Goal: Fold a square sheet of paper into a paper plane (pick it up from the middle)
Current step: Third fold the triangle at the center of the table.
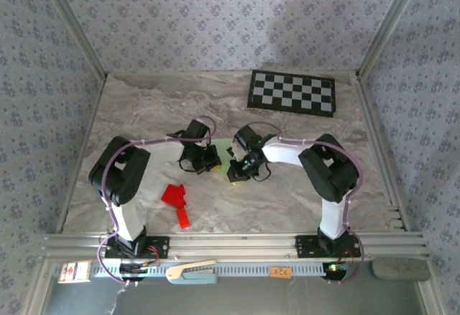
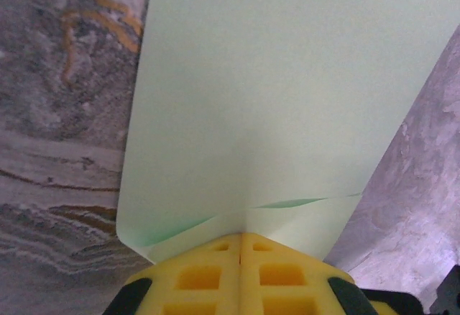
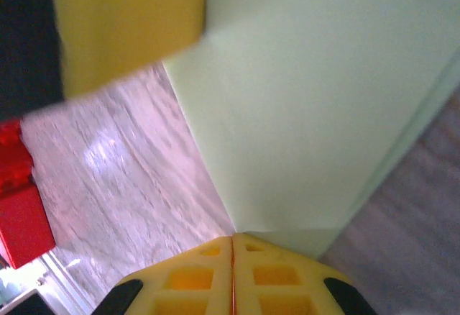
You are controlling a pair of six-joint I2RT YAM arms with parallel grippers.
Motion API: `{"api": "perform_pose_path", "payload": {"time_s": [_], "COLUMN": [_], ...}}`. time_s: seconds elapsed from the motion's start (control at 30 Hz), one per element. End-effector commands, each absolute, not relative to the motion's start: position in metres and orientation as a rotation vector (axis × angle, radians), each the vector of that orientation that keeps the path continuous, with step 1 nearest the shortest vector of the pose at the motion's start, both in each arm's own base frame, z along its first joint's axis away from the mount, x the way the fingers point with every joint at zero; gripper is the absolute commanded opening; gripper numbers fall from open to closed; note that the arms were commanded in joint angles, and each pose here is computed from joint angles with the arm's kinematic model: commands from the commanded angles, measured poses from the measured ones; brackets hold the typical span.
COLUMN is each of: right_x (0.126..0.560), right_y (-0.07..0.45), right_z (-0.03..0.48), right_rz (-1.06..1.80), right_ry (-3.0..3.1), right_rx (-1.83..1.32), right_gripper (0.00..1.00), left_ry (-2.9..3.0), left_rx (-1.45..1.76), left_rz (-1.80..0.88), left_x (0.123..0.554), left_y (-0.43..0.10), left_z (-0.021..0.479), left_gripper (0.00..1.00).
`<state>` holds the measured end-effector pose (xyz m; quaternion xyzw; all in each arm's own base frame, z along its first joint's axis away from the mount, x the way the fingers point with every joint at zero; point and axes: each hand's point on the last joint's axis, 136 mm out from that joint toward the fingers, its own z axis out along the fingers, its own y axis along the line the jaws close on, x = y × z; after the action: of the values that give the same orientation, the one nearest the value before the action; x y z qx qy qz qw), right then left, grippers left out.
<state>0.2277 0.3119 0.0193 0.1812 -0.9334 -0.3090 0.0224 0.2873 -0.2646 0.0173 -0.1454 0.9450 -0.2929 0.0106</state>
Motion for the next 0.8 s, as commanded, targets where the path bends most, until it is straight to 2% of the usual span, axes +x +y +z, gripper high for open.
{"api": "perform_pose_path", "payload": {"time_s": [0.0,0.13,0.33,0.53,0.77], "right_x": [0.195,0.203,0.240,0.258,0.258], "right_y": [0.292,0.291,0.300,0.311,0.317], "right_z": [0.017,0.034,0.065,0.048,0.024], "right_rz": [-0.892,-0.945,-1.029,-0.951,-0.859], "right_ry": [-2.805,-2.841,-2.990,-3.013,-2.988], "right_rx": [0.507,0.522,0.562,0.559,0.575], "right_gripper": [0.09,0.09,0.10,0.10,0.09], "left_ry": [3.077,3.066,3.048,3.037,2.989], "left_rx": [-0.585,-0.552,-0.515,-0.490,-0.446], "left_rz": [-0.600,-0.670,-0.741,-0.776,-0.838], "left_x": [0.263,0.266,0.270,0.273,0.283], "left_y": [-0.227,-0.235,-0.245,-0.250,-0.259], "left_z": [-0.028,-0.022,-0.014,-0.008,0.012], "left_gripper": [0.02,0.02,0.02,0.03,0.04]}}
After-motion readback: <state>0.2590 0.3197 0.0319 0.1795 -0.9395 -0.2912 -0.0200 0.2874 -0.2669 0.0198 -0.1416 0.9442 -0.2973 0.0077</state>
